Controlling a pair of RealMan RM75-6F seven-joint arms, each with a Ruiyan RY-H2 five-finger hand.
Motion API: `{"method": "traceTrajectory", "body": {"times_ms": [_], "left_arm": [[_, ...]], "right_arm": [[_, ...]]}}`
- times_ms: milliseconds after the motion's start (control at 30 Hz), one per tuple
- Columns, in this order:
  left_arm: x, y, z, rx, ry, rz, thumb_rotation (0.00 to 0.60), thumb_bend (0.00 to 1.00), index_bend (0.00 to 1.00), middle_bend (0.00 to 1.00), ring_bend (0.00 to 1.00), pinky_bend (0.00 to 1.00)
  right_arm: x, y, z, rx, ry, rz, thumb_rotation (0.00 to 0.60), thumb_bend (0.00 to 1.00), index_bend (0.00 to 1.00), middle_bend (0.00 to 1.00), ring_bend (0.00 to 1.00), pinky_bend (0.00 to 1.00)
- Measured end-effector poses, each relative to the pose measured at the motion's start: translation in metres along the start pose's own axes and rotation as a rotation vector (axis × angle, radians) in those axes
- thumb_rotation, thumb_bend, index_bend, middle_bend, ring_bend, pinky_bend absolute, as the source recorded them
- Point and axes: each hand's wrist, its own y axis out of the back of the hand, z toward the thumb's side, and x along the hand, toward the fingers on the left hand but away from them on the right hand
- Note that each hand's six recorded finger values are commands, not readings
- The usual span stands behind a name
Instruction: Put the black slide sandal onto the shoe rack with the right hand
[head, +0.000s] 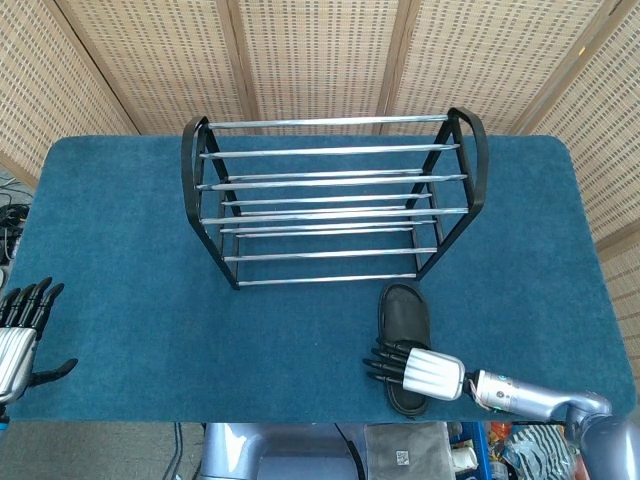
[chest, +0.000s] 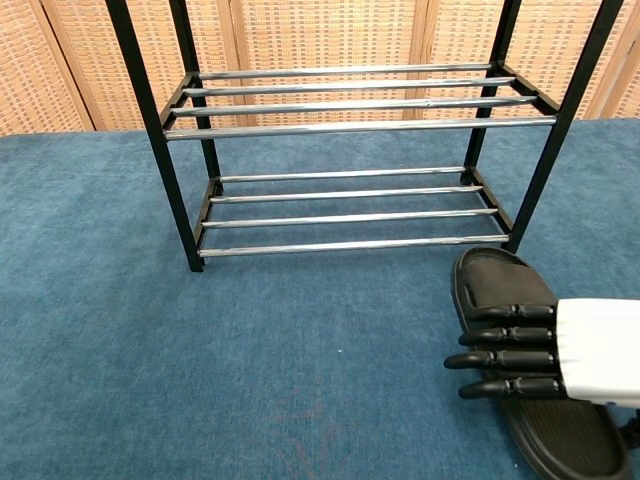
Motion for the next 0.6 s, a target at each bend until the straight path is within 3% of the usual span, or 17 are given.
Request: {"method": "traceTrajectory", "body": {"times_ms": [133,233,467,600], "left_arm": [[0.0,0.0,0.0,-0.002,-0.001,0.001,0.6,0.14,0.0,0.0,0.0,0.0],[0.0,0.001,-0.001,-0.004,-0.001,0.001,0.6,0.14,0.0,0.0,0.0,0.0],[-0.001,0.001,-0.001,-0.007,-0.004,0.002,0.6,0.14,0.0,0.0,0.0,0.0],[-0.001,0.002,-0.001,-0.008,-0.004,0.002,0.6,0.14,0.0,0.0,0.0,0.0]], "right_arm": [[-0.007,0.007,0.004,0.0,0.017,0.03,0.6,0.0,0.14,0.17,0.08,0.03],[-0.01,0.013,0.005,0.013,0.031,0.048,0.6,0.01,0.28,0.28,0.2,0.14],[-0.01,0.016,0.009,0.047,0.074,0.073,0.6,0.42,0.54,0.51,0.41,0.42],[-0.01,0.019,0.012,0.048,0.095,0.053,0.6,0.52,0.6,0.57,0.47,0.48]]}}
